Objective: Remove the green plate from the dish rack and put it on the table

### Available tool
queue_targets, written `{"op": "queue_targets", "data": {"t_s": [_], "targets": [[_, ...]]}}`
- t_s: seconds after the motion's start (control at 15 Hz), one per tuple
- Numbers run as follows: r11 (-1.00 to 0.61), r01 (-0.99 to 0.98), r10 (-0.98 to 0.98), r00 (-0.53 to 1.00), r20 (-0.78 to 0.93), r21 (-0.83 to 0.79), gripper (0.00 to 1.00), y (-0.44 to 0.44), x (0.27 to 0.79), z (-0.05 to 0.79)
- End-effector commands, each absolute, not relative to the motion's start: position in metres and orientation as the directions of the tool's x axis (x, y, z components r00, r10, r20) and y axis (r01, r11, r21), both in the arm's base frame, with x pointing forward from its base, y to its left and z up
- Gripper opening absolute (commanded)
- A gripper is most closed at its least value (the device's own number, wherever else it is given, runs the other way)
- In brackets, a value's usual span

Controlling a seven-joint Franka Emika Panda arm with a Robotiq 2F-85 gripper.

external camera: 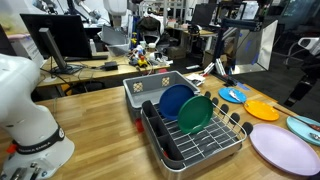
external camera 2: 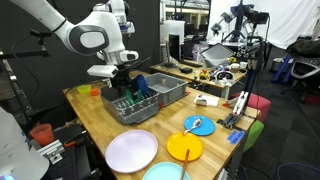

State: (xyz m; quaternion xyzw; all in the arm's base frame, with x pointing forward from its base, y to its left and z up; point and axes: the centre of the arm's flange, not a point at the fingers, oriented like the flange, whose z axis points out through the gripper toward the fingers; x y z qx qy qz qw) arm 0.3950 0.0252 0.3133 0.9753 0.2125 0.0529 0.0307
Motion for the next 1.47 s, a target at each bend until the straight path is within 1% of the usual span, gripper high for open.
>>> {"op": "queue_targets", "data": {"t_s": [0.0,0.4,0.53,0.67,0.87,1.13,1.27,1.33,1.4], "targets": [[-0.901,0.425,0.432,0.896,0.098,0.086,1.0,0.028,0.395,0.315],[-0.894,0.44,0.447,0.889,0.101,0.089,1.0,0.027,0.396,0.316],[-0.876,0.469,0.48,0.87,0.11,0.111,1.0,0.035,0.399,0.32],[-0.837,0.524,0.543,0.831,0.121,0.159,1.0,0.052,0.407,0.328],[-0.735,0.641,0.672,0.732,0.111,0.22,1.0,0.091,0.419,0.339],[-0.614,0.745,0.785,0.612,0.097,0.261,1.0,0.14,0.43,0.347],[-0.58,0.773,0.811,0.578,0.09,0.256,1.0,0.156,0.44,0.348],[-0.624,0.74,0.778,0.617,0.114,0.25,1.0,0.151,0.423,0.352],[-0.613,0.75,0.787,0.606,0.112,0.249,1.0,0.156,0.427,0.351]]}}
